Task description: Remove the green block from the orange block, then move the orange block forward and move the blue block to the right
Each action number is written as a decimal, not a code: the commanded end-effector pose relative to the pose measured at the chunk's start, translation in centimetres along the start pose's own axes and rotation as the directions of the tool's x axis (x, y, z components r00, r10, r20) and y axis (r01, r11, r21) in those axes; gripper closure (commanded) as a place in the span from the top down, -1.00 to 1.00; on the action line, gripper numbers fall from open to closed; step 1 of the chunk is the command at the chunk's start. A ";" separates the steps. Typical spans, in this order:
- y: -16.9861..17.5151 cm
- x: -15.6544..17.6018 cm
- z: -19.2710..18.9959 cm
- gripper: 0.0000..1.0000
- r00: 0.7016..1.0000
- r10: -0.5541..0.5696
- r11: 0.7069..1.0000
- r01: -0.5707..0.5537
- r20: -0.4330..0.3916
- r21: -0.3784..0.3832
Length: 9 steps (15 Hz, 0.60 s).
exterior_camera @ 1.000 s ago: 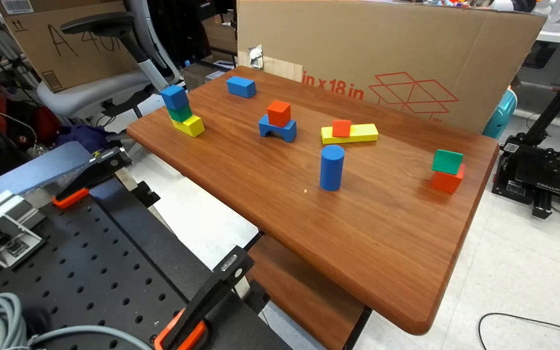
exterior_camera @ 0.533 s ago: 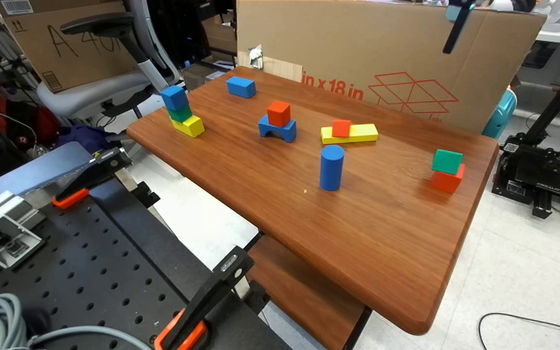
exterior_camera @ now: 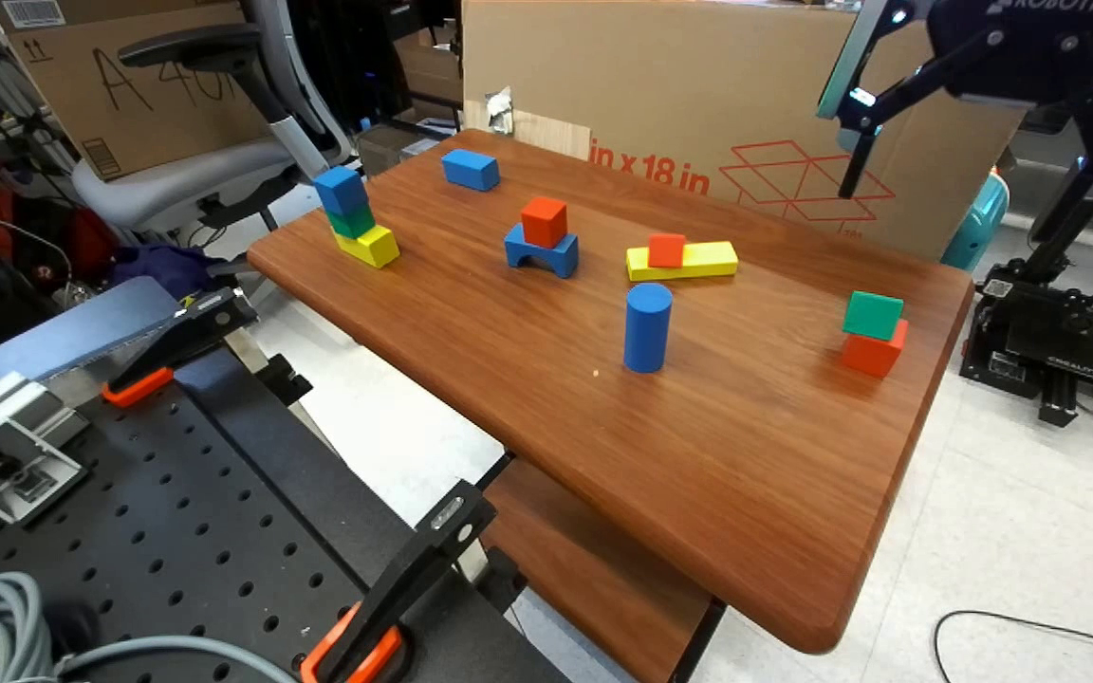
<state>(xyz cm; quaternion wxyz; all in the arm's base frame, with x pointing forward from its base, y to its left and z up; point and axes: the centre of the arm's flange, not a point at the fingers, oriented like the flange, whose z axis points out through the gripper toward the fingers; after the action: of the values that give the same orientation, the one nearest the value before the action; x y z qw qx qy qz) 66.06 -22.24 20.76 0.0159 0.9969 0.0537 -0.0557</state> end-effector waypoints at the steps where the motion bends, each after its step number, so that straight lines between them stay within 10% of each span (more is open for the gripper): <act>1: 0.4 1.6 1.2 1.00 1.000 0.013 0.999 -0.013 0.009 -0.033; 9: 0.1 1.6 4.6 1.00 0.998 0.002 0.998 0.001 0.055 -0.057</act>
<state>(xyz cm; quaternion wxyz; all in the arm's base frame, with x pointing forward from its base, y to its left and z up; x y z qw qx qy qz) 66.31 -22.39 17.08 0.0297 0.9950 0.0526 -0.0789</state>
